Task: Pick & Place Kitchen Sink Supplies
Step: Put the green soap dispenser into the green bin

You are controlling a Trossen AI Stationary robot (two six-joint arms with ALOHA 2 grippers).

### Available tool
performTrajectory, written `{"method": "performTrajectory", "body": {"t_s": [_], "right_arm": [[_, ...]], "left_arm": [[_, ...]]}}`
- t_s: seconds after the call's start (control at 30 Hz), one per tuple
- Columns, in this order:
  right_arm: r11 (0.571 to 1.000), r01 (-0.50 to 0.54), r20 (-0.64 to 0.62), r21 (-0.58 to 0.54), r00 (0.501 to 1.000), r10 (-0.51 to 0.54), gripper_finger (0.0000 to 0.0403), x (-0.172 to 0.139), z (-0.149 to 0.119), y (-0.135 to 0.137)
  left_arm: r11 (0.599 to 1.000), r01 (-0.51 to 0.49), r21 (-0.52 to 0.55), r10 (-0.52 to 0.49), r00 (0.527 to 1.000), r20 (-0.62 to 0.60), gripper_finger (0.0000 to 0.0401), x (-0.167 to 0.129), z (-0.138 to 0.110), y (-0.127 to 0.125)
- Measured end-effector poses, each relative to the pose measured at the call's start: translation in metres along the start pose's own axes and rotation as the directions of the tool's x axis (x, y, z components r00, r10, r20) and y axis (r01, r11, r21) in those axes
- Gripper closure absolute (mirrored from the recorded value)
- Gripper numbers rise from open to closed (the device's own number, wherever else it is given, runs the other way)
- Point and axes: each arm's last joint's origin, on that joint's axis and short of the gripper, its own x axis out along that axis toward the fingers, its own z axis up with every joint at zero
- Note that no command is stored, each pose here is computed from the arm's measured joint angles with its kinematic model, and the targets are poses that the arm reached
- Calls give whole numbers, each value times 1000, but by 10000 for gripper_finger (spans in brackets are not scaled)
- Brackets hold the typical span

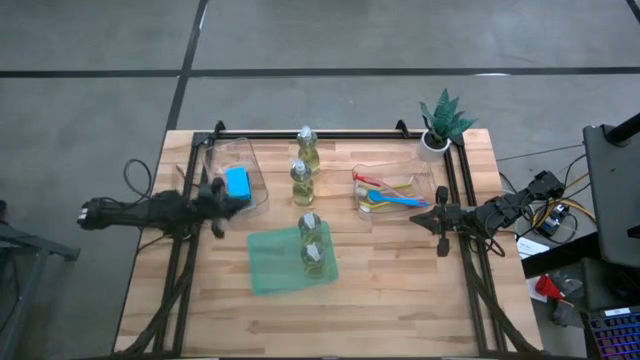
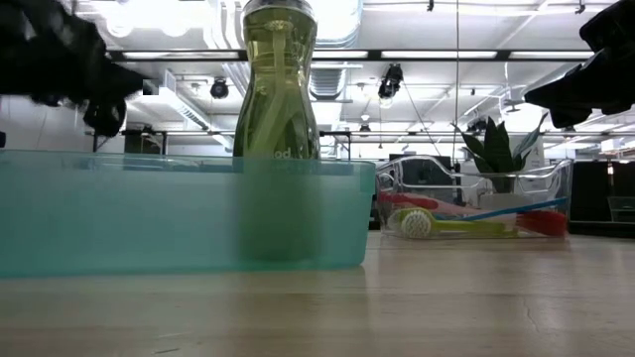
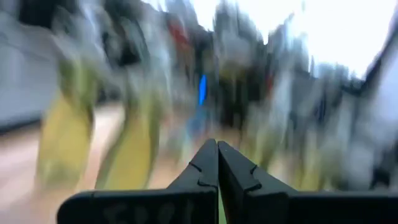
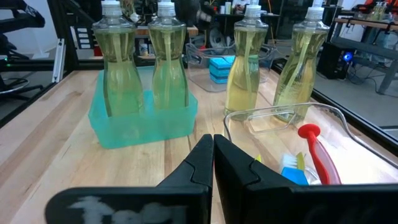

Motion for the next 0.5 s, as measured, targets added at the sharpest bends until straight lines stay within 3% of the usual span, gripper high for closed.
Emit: {"method": "performTrajectory", "body": {"t_s": [0.07, 0.13, 0.2, 0.3, 0.37, 0.4, 0.43, 0.5], "right_arm": [[1000, 0, -1, 0, 1000, 0, 394, 0, 0, 0], [1000, 0, 0, 0, 1000, 0, 394, 0, 0, 0], [1000, 0, 0, 0, 1000, 0, 394, 0, 0, 0], [1000, 0, -1, 0, 1000, 0, 394, 0, 0, 0], [1000, 0, -1, 0, 1000, 0, 394, 0, 0, 0], [1000, 0, 0, 0, 1000, 0, 394, 0, 0, 0], [1000, 1, 0, 0, 1000, -1, 394, 0, 0, 0], [1000, 1, 0, 0, 1000, -1, 394, 0, 0, 0]], "left_arm": [[981, -2, -195, 44, 976, 215, 401, -2, 21, -3], [903, 94, -418, 84, 917, 389, 401, -7, 37, -5], [845, 135, -517, 170, 849, 500, 401, -12, 49, -5], [785, 21, -619, 420, 718, 556, 401, -20, 57, 2], [689, 62, -722, 528, 640, 558, 401, -25, 62, 4], [659, 79, -748, 553, 623, 553, 401, -26, 63, 5], [656, 66, -752, 565, 618, 547, 401, -26, 63, 5], [689, 21, -724, 546, 643, 538, 401, -22, 65, 3]]}}
